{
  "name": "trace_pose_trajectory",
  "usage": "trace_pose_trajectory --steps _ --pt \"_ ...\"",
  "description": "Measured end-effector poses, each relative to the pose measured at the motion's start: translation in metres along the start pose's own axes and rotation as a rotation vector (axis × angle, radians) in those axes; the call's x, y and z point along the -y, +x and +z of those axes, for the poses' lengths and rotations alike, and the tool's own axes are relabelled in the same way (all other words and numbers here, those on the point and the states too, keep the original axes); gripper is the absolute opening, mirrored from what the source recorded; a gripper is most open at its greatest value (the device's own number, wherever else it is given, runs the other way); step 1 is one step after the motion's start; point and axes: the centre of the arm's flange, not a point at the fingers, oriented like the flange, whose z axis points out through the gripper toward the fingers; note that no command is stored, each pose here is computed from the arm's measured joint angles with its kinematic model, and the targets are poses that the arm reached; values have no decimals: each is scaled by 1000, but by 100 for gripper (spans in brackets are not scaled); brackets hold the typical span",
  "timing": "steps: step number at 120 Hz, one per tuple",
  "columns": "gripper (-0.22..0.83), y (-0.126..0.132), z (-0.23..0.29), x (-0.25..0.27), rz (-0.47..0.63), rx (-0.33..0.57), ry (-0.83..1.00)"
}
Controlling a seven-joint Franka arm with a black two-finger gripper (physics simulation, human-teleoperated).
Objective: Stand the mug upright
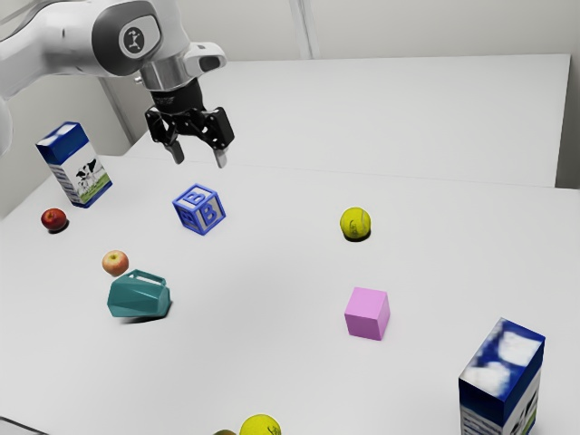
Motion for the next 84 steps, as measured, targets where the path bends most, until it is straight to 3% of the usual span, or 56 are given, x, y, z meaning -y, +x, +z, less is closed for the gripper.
trace_pose_trajectory --steps 46,84 --pt "59 -25 -13 -3 2 -14 19" --pt "60 -34 -14 95 -166 37 3"
